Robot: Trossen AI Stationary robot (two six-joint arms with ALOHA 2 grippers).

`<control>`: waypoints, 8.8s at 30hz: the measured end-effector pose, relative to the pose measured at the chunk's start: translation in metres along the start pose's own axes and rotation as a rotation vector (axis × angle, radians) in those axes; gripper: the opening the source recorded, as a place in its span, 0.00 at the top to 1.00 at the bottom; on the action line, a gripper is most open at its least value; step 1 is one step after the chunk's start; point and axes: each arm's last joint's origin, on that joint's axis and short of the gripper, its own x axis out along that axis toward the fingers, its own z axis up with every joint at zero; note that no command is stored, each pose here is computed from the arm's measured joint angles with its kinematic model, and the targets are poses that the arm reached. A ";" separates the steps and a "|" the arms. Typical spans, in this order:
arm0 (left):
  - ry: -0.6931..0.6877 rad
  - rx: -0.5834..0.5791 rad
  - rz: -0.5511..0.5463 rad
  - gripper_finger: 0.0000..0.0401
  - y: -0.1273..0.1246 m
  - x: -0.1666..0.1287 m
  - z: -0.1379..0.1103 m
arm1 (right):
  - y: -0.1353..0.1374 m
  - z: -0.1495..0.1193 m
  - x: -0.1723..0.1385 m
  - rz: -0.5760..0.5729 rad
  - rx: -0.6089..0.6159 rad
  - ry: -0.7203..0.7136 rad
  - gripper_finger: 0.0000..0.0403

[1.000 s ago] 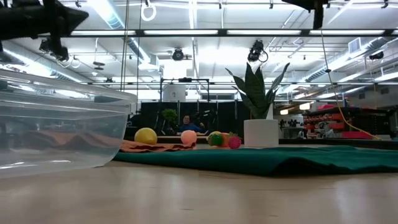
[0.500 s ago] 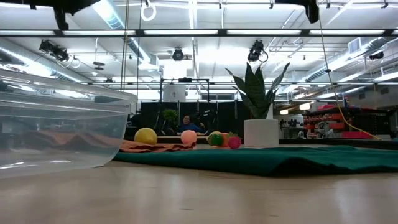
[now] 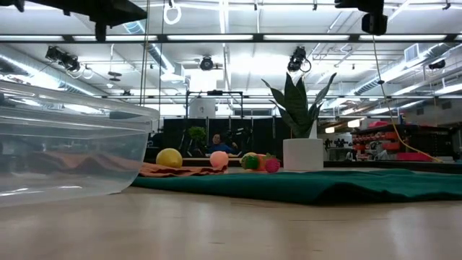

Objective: Pick and placing Produce into tupperware
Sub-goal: Put the pear into the transparent container

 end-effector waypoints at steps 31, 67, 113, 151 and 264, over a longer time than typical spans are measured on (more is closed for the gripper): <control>0.318 -0.045 0.081 0.93 -0.034 0.073 0.039 | 0.003 -0.078 -0.024 0.232 -0.388 0.838 0.93; 0.708 0.146 0.169 0.79 -0.021 0.051 0.008 | 0.090 -0.202 0.080 0.178 -0.531 1.167 0.45; 0.700 0.153 0.230 0.73 -0.008 0.054 0.011 | 0.085 -0.310 0.117 -0.146 -0.645 1.112 0.24; 0.701 0.153 0.230 0.73 -0.008 0.054 0.011 | 0.076 -0.322 0.119 -0.149 -0.628 1.103 0.29; 0.787 0.055 0.336 0.73 0.024 0.052 0.011 | 0.089 -0.042 0.355 0.262 -1.182 0.386 0.54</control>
